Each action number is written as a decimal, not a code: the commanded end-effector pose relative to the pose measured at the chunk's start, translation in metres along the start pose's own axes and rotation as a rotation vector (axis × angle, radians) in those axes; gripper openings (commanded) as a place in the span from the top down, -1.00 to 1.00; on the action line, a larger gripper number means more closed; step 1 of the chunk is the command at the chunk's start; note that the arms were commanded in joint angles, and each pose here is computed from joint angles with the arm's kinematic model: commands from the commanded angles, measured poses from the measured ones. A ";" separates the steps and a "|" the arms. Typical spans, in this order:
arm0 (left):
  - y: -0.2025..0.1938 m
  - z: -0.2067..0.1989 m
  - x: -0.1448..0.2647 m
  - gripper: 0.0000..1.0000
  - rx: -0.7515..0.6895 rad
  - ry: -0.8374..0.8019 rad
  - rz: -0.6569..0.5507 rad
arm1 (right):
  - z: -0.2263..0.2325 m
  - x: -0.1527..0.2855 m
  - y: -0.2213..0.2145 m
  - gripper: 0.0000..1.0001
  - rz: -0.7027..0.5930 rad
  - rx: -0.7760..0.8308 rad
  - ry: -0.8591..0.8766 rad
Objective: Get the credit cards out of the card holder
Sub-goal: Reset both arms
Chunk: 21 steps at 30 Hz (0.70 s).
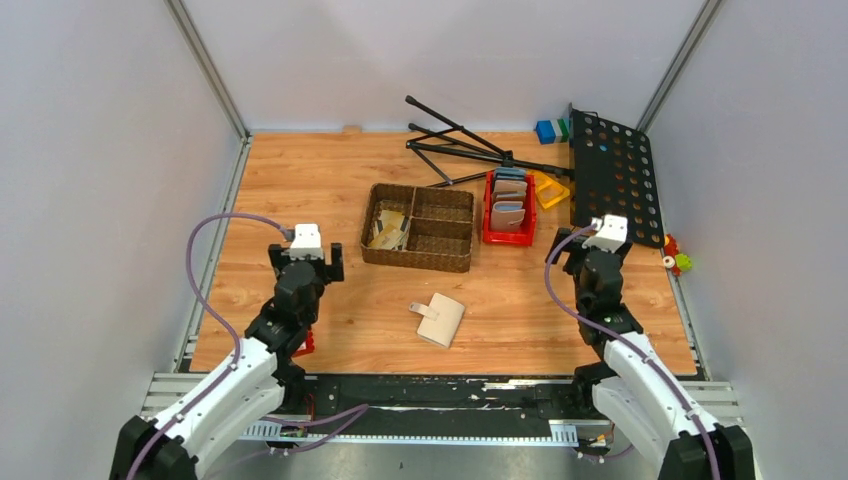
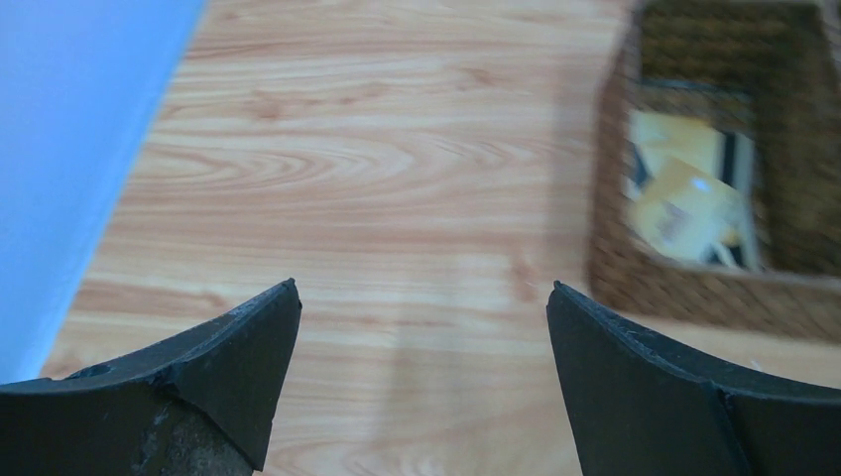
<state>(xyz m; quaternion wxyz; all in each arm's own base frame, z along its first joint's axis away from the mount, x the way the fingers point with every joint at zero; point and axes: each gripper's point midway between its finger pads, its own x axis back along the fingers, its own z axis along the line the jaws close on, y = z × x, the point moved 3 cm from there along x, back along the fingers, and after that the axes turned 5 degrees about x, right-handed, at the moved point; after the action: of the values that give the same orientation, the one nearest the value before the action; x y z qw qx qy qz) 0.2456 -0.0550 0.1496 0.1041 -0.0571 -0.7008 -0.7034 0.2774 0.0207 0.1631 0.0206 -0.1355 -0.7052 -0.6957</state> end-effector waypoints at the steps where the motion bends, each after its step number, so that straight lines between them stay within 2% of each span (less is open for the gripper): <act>1: 0.028 0.028 -0.016 -1.00 0.058 0.102 -0.168 | 0.004 -0.005 0.016 -0.97 -0.188 0.029 0.105; 3: 0.020 0.035 -0.023 -1.00 0.049 0.128 -0.179 | -0.005 -0.013 0.010 -0.98 -0.182 0.086 0.050; 7: -0.001 0.044 -0.041 -1.00 0.027 0.116 -0.144 | -0.012 -0.027 -0.004 -1.00 -0.152 0.102 -0.012; 10: -0.004 0.060 -0.051 -1.00 0.071 0.119 -0.232 | -0.023 -0.039 -0.020 -1.00 -0.150 0.098 -0.062; 12: -0.005 0.060 -0.063 -0.97 0.036 0.096 -0.175 | -0.023 -0.052 -0.022 -1.00 -0.136 0.110 -0.042; 14: -0.002 0.063 -0.071 -0.97 0.024 0.103 -0.206 | -0.024 -0.064 -0.025 -1.00 -0.095 0.135 -0.034; 16: -0.021 0.067 -0.081 -0.97 0.044 0.123 -0.180 | -0.029 -0.075 -0.046 -0.99 -0.051 0.120 -0.054; 18: -0.021 0.062 -0.084 -1.00 0.026 0.090 -0.207 | -0.026 -0.072 -0.044 -0.99 -0.153 0.133 -0.023; 19: -0.023 0.064 -0.086 -1.00 0.032 0.110 -0.158 | -0.023 -0.071 -0.040 -0.99 -0.164 0.136 -0.008; 20: -0.026 0.066 -0.090 -1.00 0.028 0.132 -0.096 | -0.022 -0.075 -0.048 -0.98 -0.092 0.147 -0.003; 21: -0.028 0.064 -0.091 -1.00 0.025 0.117 -0.104 | -0.022 -0.076 -0.047 -0.96 -0.065 0.145 -0.001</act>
<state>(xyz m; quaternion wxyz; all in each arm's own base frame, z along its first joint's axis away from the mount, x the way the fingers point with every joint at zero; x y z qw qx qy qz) 0.2990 0.0170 0.0632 0.1612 -0.0198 -0.6936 -0.7018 0.3171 -0.0199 0.0632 0.0418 -0.1725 -0.7550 -0.6313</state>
